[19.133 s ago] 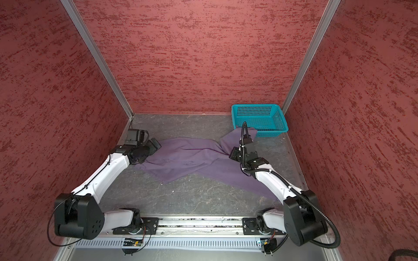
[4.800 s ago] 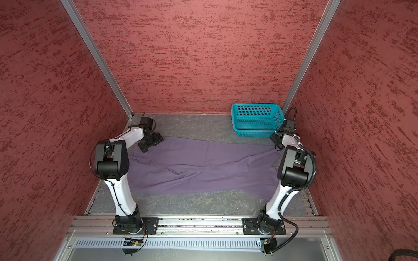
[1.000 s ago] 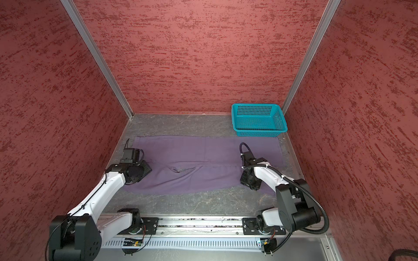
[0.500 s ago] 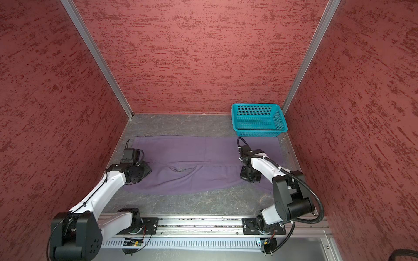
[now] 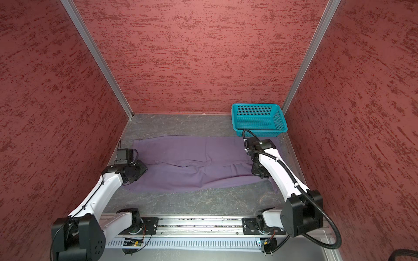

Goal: Fold and stack the trousers
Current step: Smooth out the trousers at the center of the table.

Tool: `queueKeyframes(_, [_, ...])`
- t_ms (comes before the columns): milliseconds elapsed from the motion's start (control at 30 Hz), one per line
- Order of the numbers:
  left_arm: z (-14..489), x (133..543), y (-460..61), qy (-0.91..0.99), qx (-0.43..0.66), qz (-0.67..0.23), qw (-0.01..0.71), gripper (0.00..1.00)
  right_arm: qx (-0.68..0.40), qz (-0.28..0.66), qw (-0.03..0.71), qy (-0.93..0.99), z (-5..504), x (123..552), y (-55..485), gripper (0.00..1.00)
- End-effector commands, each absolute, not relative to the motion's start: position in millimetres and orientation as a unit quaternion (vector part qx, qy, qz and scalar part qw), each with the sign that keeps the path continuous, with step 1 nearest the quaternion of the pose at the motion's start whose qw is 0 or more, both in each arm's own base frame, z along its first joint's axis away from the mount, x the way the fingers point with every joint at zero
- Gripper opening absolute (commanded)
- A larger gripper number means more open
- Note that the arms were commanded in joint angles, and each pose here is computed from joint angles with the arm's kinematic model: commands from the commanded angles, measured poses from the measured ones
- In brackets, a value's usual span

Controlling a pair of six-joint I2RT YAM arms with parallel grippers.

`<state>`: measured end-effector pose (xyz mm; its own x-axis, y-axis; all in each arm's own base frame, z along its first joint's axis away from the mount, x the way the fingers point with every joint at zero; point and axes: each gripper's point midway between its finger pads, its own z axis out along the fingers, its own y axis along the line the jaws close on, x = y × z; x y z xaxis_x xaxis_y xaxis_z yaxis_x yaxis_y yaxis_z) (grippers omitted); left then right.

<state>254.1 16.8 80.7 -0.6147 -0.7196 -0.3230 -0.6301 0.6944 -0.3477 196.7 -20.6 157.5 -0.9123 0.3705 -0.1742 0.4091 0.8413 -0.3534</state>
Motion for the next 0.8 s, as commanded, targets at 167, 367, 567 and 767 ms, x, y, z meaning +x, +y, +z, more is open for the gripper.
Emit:
queueKeyframes(167, [106,245,13,0.893,-0.368,-0.108,0.235,0.35,0.219,-0.126,0.111,0.961,208,212,-20,0.00])
queueKeyframes(367, [115,234,14,0.887,-0.377,-0.112,0.241,0.49,0.207,-0.087,0.056,0.973,160,192,-5,0.00])
queueKeyframes(567, [115,227,18,0.884,-0.387,-0.110,0.240,0.69,0.233,-0.096,0.057,0.966,132,181,-11,0.35])
queueKeyframes(767, [99,231,19,0.886,-0.395,-0.103,0.222,0.85,0.252,-0.096,0.127,0.955,151,207,-25,0.66])
